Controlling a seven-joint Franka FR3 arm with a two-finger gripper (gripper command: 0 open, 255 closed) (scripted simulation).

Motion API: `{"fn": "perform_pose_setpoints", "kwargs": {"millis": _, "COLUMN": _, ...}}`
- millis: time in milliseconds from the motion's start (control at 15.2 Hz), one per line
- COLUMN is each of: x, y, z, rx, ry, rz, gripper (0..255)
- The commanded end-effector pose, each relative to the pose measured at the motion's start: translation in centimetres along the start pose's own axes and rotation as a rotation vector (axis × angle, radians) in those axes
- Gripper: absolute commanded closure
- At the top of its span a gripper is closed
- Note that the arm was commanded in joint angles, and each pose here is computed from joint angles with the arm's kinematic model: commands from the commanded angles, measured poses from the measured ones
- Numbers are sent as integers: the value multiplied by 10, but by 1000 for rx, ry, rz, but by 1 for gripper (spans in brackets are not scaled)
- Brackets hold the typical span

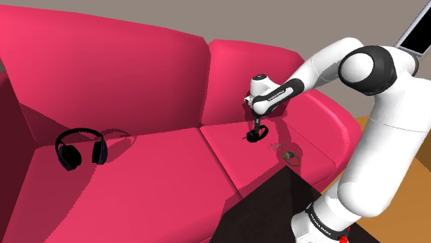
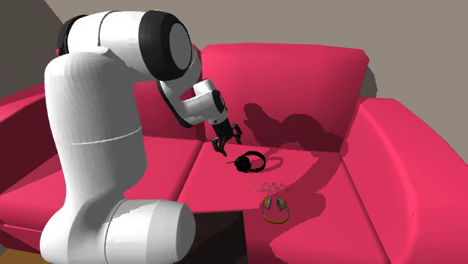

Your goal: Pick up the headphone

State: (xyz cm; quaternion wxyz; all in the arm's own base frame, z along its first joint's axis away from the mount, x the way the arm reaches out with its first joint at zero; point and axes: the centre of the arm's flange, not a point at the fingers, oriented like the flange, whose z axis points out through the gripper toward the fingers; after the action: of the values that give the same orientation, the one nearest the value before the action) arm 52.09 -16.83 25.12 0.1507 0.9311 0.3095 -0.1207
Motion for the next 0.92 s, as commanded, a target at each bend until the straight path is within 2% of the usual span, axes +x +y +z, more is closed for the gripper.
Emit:
{"fn": "perform_pose_setpoints", "kwargs": {"millis": 0, "x": 15, "y": 9, "z": 23, "rx": -17, "ry": -15, "rz": -43, "gripper": 0}}
{"fn": "perform_pose_setpoints", "kwargs": {"millis": 264, "x": 43, "y": 26, "z": 64, "rx": -49, "ry": -45, "rz": -124, "gripper": 0}}
{"fn": "perform_pose_setpoints", "kwargs": {"millis": 858, "x": 56, "y": 18, "z": 102, "rx": -50, "ry": -45, "rz": -125, "gripper": 0}}
